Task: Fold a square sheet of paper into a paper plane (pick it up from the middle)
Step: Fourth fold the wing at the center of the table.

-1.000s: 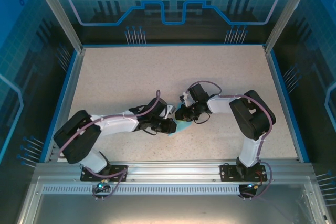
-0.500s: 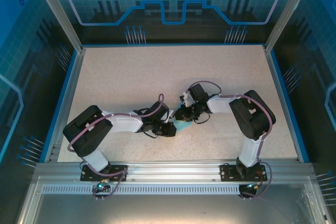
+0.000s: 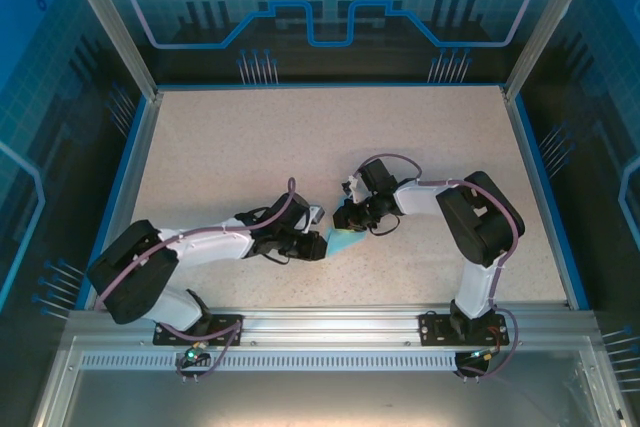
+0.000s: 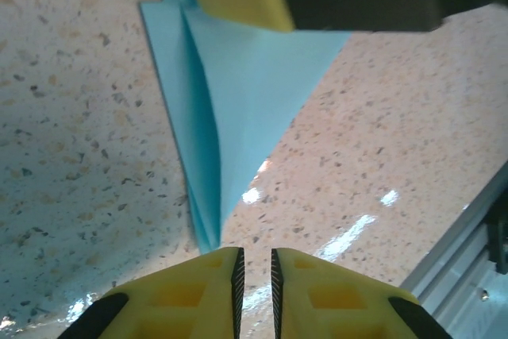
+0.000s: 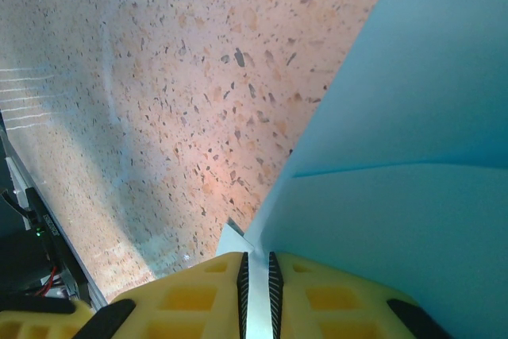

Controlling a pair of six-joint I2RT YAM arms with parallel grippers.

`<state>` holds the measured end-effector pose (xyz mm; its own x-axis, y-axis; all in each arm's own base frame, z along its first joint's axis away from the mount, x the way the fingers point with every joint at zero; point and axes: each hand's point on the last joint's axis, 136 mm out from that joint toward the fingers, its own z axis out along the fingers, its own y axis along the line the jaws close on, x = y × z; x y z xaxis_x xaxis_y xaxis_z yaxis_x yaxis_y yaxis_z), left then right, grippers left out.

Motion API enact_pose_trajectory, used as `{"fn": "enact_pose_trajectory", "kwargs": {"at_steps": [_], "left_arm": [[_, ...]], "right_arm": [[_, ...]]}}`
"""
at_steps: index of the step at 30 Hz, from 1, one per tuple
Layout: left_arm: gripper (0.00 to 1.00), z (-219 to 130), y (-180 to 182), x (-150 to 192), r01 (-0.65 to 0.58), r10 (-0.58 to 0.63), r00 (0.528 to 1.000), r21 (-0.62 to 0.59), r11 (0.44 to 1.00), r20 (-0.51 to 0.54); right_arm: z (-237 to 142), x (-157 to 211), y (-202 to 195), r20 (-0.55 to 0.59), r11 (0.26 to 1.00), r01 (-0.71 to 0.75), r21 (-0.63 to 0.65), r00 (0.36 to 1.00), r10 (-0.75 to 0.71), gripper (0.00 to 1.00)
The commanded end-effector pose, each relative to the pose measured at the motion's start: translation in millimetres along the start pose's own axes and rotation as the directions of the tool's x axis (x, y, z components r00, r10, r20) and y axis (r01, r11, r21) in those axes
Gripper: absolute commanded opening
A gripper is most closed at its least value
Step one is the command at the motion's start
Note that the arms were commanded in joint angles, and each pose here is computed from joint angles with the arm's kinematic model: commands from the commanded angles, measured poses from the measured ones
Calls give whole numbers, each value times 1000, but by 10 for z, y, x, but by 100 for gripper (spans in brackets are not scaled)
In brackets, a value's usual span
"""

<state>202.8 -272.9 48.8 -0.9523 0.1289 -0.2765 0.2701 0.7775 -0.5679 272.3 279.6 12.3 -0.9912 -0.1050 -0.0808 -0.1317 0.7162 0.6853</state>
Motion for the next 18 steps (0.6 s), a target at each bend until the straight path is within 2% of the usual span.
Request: {"fn": "enact_pose_trajectory", "kwargs": {"at_steps": [1,7,18], "left_arm": [[22,-90,-101,-105,1,-2,999,26,1000,33],[22,-90,-238,-228,9,-15,998,82,997,69],[22,-27,-280,-278,15,-22,997,99,995,70]], "right_arm": [[80,73,-308,-17,994,-27,106,999,29,19],[83,67,-295,-15,995,-29,98,999,31,19],[61,63,-266,-8,996,-26,90,1000,27,19]]}}
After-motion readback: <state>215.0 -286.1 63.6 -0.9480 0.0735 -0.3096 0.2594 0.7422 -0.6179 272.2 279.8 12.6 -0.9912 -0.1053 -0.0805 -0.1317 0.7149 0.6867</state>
